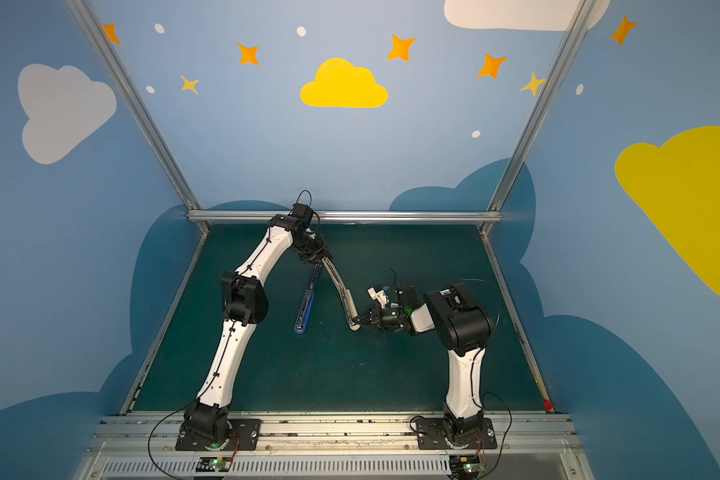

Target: Load the staples into the stapler

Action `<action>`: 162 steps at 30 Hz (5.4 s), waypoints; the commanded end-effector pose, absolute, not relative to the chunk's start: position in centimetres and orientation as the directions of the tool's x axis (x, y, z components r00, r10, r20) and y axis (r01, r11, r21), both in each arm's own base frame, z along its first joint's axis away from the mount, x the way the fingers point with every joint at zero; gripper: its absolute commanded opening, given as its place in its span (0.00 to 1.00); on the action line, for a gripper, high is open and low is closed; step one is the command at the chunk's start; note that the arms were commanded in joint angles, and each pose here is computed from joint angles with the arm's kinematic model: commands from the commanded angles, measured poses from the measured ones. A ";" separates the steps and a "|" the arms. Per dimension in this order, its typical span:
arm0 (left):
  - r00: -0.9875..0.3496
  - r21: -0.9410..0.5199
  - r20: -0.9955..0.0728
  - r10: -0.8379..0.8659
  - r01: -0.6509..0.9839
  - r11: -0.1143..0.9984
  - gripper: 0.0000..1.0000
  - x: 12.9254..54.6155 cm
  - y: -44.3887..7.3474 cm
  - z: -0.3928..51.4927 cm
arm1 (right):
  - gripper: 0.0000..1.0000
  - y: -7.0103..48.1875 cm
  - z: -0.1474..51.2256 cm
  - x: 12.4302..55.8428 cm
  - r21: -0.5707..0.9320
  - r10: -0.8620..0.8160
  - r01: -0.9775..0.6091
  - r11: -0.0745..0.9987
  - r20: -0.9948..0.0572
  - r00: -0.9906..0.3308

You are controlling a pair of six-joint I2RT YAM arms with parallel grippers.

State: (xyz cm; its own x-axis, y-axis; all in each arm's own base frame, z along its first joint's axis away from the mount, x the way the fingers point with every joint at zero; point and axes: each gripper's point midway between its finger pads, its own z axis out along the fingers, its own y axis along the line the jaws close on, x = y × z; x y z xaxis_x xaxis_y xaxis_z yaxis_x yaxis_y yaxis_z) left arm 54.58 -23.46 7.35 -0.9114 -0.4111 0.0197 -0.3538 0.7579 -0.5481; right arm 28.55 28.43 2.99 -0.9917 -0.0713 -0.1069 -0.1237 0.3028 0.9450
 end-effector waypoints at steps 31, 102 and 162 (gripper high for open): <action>-0.918 -0.666 -0.136 -0.374 -0.195 0.720 0.66 53.3 -22.9 16.9 | 0.00 26.4 1.1 25.0 0.901 -0.015 0.098 0.423 0.115 -0.993; -0.996 -0.035 -0.024 0.084 0.084 0.996 0.07 35.2 -28.8 3.2 | 0.28 25.8 3.8 23.9 0.864 -0.022 0.014 0.503 0.029 -0.999; -0.973 0.116 -0.226 -0.049 -0.077 0.990 0.21 42.2 -15.8 2.2 | 0.39 29.6 6.2 32.8 0.524 -0.008 -0.006 0.852 0.001 -1.000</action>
State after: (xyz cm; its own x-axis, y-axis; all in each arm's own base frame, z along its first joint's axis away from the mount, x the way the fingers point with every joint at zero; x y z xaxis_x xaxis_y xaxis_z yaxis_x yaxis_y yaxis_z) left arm 41.68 -17.14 2.97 -0.9709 -0.0434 -0.2354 -0.0611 0.9958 0.0686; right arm 33.15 30.07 5.55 -0.9999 -0.0115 0.0111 -0.0039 0.8481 0.5298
